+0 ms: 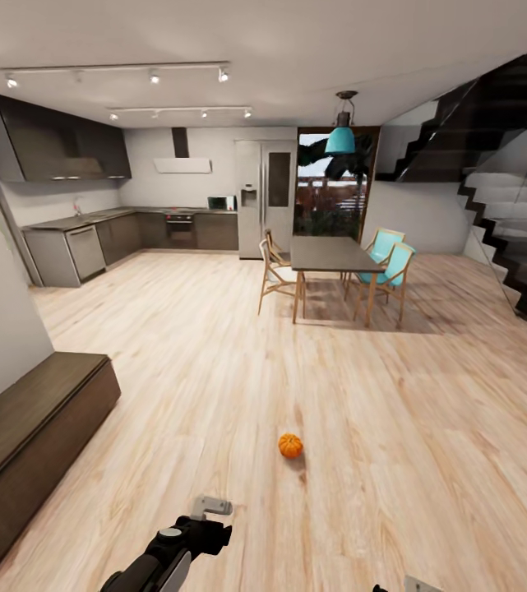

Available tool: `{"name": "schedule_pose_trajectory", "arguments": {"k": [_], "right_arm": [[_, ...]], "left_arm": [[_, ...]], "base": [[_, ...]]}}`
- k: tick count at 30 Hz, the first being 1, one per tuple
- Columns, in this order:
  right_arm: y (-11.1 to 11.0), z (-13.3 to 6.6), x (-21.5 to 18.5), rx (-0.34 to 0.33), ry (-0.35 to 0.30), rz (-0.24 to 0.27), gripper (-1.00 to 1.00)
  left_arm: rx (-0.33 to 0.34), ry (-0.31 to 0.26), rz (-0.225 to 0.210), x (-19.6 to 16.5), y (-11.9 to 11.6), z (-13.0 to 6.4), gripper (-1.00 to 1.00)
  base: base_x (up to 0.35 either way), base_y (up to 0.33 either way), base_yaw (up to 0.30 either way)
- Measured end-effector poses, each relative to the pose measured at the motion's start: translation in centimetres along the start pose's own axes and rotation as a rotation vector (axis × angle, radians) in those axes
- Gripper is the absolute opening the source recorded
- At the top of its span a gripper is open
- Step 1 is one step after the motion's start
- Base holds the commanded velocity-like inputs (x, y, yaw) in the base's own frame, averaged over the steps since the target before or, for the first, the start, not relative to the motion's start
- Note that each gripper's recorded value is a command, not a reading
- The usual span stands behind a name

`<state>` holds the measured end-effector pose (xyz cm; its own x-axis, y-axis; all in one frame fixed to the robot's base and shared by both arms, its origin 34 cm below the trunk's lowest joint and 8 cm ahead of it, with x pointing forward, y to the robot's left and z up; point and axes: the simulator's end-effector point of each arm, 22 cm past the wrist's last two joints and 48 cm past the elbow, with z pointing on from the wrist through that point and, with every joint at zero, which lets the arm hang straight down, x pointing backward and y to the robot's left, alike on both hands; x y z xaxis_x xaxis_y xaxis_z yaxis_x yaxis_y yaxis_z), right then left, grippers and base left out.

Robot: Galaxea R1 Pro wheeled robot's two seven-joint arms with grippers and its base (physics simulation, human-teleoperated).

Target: Place each of the two pumpkins and all three candles from the living room inside a cabinet in the living room (use any cabinet), then make sure every cabinet is closed, and position the cauldron so it is next to a table in the living room.

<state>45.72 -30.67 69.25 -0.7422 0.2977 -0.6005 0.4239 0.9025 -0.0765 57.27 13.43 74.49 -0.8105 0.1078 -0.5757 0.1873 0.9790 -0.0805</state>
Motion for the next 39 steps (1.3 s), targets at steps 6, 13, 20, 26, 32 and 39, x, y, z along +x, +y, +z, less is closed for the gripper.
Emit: {"name": "schedule_pose_trajectory", "arguments": {"k": [6,13,20,26,32,39], "right_arm": [[0.7,-0.2,0.2,-0.02,-0.006,-0.044,1.0],[1.1,-0.3,0.3,-0.028,-0.007,-0.049,1.0],[1.0,-0.3,-0.1,-0.028,-0.015,-0.047,1.0],[1.1,-0.4,-0.3,-0.031,-0.021,-0.045,1.0],[1.2,-0.5,-0.6,-0.033,-0.028,-0.042,1.0],[1.2,-0.6,-0.9,-0.035,-0.035,-0.041,1.0]], "left_arm": [[0.0,0.0,0.001,0.0,0.0,0.0,1.0],[0.0,-0.001,0.001,0.0,0.0,0.0,1.0],[-0.001,-0.007,0.002,-0.3,0.0,-0.2,1.0],[-0.002,-0.014,0.003,-0.6,0.0,-0.3,1.0],[-0.002,-0.021,0.005,-0.9,0.0,-0.5,1.0],[-0.003,-0.028,0.006,-1.3,0.0,-0.7,1.0]], "base": [[0.267,-0.197,-0.011],[0.267,-0.204,-0.035],[0.267,-0.2,-0.19],[0.266,-0.155,-0.219],[0.266,-0.103,-0.222],[0.266,-0.027,-0.223]]}}
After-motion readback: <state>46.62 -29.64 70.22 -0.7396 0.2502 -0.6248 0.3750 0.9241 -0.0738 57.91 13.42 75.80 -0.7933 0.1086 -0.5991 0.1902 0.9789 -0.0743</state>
